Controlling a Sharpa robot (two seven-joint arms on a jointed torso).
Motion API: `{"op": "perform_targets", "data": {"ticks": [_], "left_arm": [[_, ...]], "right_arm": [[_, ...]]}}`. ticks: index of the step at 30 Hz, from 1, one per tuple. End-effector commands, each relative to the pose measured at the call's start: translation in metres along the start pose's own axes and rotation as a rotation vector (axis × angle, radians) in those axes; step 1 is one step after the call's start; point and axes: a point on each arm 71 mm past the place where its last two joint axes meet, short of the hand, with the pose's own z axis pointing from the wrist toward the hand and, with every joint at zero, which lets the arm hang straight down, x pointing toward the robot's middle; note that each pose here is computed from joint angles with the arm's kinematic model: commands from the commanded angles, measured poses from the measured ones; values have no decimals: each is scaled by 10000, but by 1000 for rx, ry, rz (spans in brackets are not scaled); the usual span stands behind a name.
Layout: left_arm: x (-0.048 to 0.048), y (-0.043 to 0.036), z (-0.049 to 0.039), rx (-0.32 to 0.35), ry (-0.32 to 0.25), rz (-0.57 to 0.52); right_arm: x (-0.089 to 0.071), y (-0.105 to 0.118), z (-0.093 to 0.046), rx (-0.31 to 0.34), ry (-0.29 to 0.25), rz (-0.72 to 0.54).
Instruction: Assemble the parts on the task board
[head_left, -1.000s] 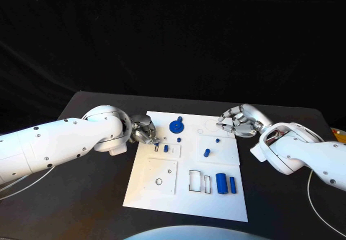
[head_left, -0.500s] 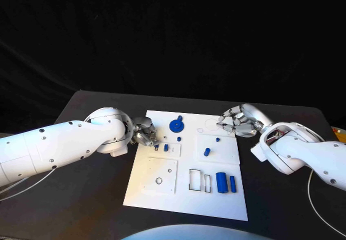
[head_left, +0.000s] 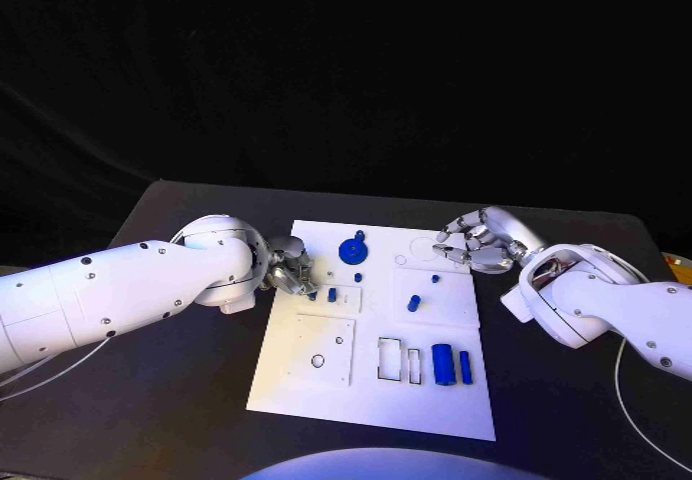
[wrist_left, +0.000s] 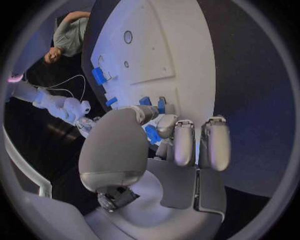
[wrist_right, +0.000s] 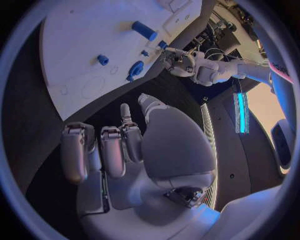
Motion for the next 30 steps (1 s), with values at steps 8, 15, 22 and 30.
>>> {"op": "perform_targets", "data": {"ticks": [8,15,22,30], "left_arm": [[64,8,4,-19,49,33],[69,7,3,-18,50,34],[67,-5,9,-14,45,30],[77,-36,23,-4,53,13]], "right_arm": [[11,9,-3,-15,11,-14],[10,7,-3,-15,11,-15],[12,6,-2,-15,10,-15],[25,2,-3,-15,12,-14]]}}
